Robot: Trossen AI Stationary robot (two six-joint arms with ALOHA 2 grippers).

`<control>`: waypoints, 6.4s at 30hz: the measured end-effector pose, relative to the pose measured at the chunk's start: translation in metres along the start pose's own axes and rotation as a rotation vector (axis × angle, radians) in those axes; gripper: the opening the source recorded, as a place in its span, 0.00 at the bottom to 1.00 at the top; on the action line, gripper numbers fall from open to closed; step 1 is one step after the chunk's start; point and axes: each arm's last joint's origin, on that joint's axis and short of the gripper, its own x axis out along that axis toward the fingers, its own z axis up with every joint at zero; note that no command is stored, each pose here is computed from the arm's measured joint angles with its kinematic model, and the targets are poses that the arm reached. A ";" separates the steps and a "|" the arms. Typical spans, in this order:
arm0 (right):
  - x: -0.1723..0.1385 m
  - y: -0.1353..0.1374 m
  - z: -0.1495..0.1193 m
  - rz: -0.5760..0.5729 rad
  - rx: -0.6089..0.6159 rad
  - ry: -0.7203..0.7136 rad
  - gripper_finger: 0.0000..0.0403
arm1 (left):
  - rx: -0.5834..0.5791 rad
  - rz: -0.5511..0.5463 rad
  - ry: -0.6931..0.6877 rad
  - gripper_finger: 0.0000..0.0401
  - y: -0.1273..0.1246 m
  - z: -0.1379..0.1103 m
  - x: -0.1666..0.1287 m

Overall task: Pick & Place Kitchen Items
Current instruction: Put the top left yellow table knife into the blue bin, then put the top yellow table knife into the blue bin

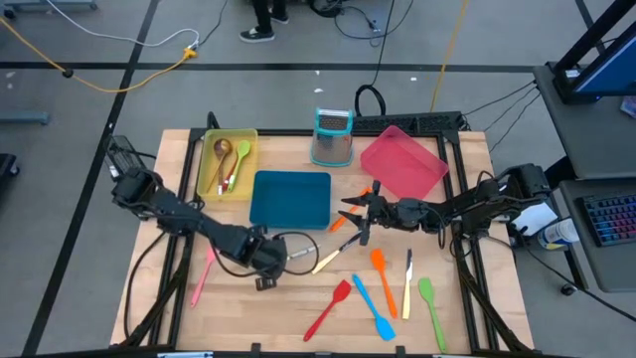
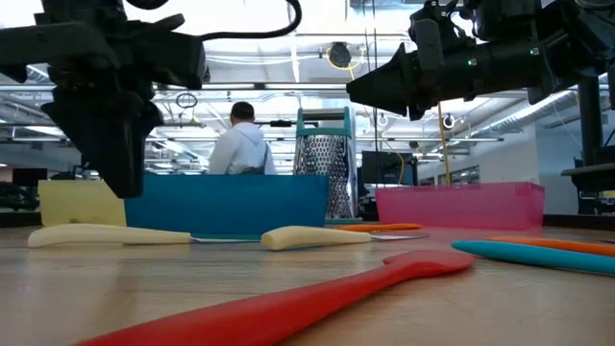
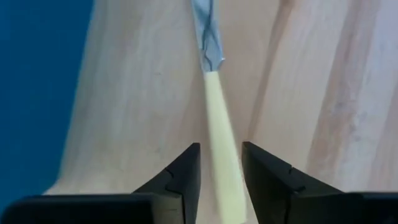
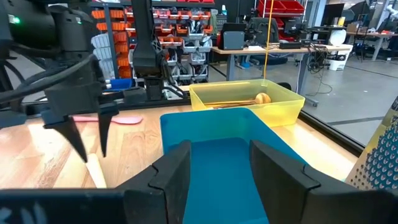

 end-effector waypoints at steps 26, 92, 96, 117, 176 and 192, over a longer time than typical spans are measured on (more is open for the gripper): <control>0.000 0.000 0.000 0.000 0.000 0.000 0.39 | -0.118 -0.065 -0.036 0.31 -0.003 -0.021 0.009; 0.000 0.000 -0.002 -0.001 -0.005 0.015 0.39 | 0.201 0.367 -0.067 0.22 0.050 0.042 -0.035; 0.000 0.000 -0.004 -0.002 -0.015 0.042 0.39 | 0.175 0.359 -0.029 0.22 0.071 0.050 -0.033; 0.000 0.000 -0.004 -0.002 0.016 0.044 0.39 | -0.026 0.340 0.206 0.23 0.163 0.011 0.022; 0.000 0.000 -0.005 -0.003 0.012 0.051 0.39 | 0.002 0.195 -0.246 0.47 0.051 0.081 -0.048; -0.003 0.004 -0.022 0.192 -0.130 0.219 0.39 | -0.003 0.187 -0.297 0.47 0.024 0.077 -0.042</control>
